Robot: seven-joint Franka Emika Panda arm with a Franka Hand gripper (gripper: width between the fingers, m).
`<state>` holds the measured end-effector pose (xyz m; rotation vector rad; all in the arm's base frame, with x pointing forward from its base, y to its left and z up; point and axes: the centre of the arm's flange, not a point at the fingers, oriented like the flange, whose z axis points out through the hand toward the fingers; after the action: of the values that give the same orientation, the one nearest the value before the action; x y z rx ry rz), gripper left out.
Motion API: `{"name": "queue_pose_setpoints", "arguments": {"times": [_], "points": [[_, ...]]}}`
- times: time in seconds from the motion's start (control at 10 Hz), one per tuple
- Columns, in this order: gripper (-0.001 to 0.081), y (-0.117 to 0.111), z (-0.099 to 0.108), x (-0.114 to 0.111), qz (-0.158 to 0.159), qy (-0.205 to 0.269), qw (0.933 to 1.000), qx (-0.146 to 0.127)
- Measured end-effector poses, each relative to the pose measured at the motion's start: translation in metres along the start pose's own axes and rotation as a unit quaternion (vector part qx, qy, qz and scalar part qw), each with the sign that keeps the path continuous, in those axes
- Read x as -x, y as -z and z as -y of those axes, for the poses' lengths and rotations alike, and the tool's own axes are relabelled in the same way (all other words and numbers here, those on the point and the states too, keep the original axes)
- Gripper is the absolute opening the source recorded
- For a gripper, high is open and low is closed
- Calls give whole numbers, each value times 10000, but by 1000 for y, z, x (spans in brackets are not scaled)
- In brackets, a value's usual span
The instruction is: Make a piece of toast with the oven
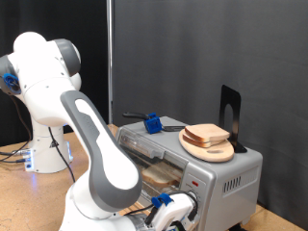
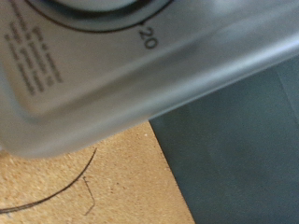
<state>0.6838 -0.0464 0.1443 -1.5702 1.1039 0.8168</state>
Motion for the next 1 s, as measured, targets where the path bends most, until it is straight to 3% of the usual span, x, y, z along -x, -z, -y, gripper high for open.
{"name": "queue_pose_setpoints", "arguments": {"times": [0.3, 0.4, 0.6, 0.7, 0.8, 1.0], "points": [[0, 0, 3, 2, -118, -625, 9978, 172], [0, 0, 3, 2, -96, -485, 9987, 153], [0, -1, -1, -2, 55, 417, 9991, -74], [0, -1, -4, -4, 140, 982, 9948, -242], [0, -1, -7, -5, 206, 1501, 9877, -384], [0, -2, -10, -9, 317, 2501, 9655, -655]]}}
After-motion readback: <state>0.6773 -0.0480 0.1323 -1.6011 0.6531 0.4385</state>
